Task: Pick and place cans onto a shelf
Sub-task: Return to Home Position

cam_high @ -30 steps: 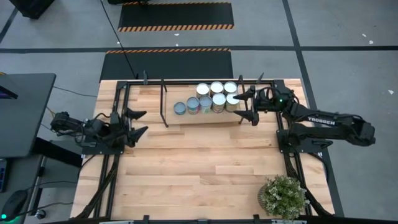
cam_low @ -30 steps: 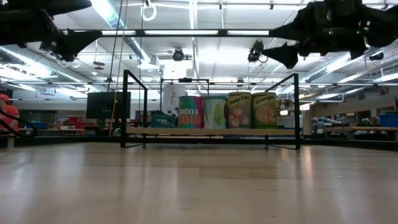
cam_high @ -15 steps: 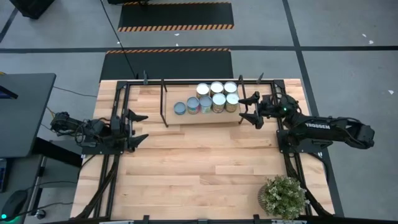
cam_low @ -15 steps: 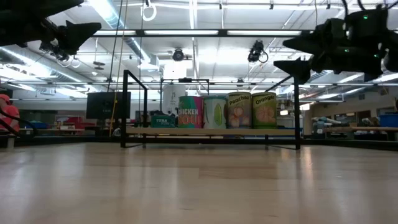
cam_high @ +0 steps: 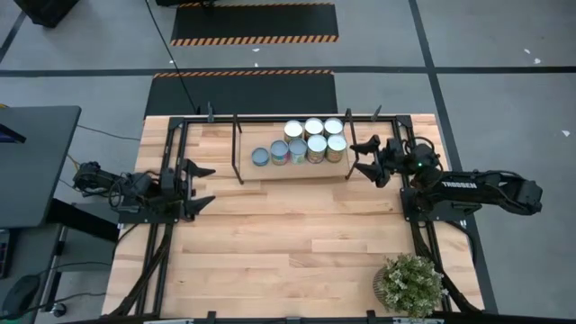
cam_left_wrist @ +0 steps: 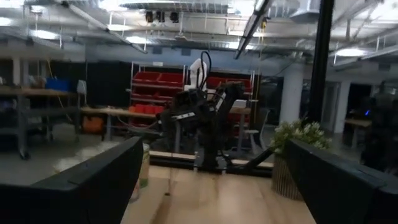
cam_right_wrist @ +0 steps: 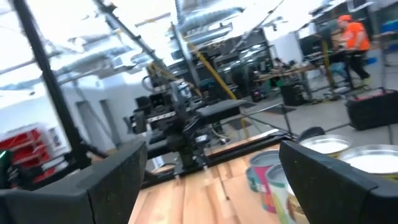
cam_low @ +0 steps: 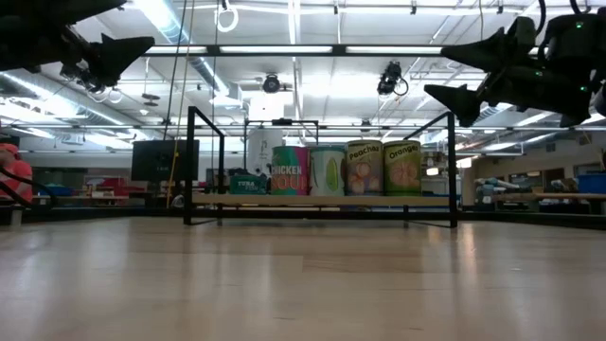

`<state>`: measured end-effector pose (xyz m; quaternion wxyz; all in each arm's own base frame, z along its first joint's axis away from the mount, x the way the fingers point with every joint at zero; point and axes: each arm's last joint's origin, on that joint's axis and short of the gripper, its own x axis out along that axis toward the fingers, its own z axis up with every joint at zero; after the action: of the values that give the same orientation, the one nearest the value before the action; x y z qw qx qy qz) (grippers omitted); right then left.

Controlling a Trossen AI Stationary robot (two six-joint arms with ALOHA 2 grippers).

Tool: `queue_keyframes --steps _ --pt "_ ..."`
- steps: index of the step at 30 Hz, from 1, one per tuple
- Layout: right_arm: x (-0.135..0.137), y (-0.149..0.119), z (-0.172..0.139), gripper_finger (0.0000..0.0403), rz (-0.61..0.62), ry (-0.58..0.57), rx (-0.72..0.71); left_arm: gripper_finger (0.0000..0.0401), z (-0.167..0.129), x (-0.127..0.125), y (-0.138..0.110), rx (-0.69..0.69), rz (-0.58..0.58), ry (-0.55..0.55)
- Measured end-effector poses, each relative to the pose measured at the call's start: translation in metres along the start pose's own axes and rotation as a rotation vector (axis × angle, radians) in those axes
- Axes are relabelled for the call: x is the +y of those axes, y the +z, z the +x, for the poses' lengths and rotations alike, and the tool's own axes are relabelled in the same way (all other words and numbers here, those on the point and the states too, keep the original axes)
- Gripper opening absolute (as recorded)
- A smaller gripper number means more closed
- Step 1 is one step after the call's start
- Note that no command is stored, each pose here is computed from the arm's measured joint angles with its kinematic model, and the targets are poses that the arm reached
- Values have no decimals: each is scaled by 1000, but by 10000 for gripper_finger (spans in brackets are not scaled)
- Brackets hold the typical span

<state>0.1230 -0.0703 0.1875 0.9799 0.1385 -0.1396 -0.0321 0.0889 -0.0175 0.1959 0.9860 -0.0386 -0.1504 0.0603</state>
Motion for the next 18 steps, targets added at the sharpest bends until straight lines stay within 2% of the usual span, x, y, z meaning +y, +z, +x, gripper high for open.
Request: queue_keyframes --steps 5,18 --pt "-1 0 0 373 4 -20 -9 396 0 0 -1 4 -118 11" --pt "-1 0 0 373 1 -22 -10 396 0 0 -1 5 -113 11"
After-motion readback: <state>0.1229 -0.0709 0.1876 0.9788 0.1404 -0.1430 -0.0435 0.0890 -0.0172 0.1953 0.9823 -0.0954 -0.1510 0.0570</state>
